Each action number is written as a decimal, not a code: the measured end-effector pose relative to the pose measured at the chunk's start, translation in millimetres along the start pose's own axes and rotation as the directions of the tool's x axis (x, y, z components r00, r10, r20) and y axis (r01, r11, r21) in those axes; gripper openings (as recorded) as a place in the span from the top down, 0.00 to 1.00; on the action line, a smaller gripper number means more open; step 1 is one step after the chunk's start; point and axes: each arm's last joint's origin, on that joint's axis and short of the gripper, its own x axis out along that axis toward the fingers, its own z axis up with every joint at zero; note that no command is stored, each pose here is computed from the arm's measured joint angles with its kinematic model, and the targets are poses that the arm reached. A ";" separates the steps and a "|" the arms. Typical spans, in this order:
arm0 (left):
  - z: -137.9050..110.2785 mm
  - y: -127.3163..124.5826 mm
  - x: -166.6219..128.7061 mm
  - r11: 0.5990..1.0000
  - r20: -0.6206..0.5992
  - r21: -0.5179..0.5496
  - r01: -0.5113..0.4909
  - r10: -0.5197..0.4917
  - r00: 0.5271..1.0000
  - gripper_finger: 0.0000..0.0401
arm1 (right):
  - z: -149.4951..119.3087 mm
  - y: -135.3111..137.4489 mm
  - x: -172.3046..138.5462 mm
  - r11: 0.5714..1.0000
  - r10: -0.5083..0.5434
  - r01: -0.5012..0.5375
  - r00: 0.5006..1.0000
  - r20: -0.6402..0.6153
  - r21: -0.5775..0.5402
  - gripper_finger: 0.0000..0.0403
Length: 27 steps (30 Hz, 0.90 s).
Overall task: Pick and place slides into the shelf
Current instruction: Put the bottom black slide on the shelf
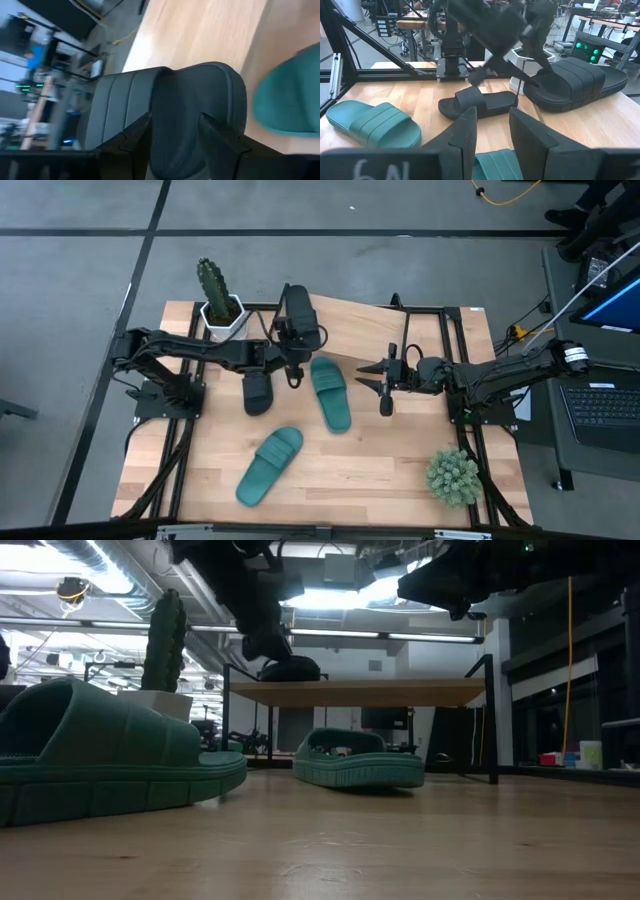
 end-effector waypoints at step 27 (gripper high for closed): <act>-1.5 9.3 12.3 0.993 -0.042 0.037 -0.115 0.116 0.992 0.63 | -11.6 1.7 6.5 1.000 -0.001 -0.001 0.997 -0.077 -0.020 0.71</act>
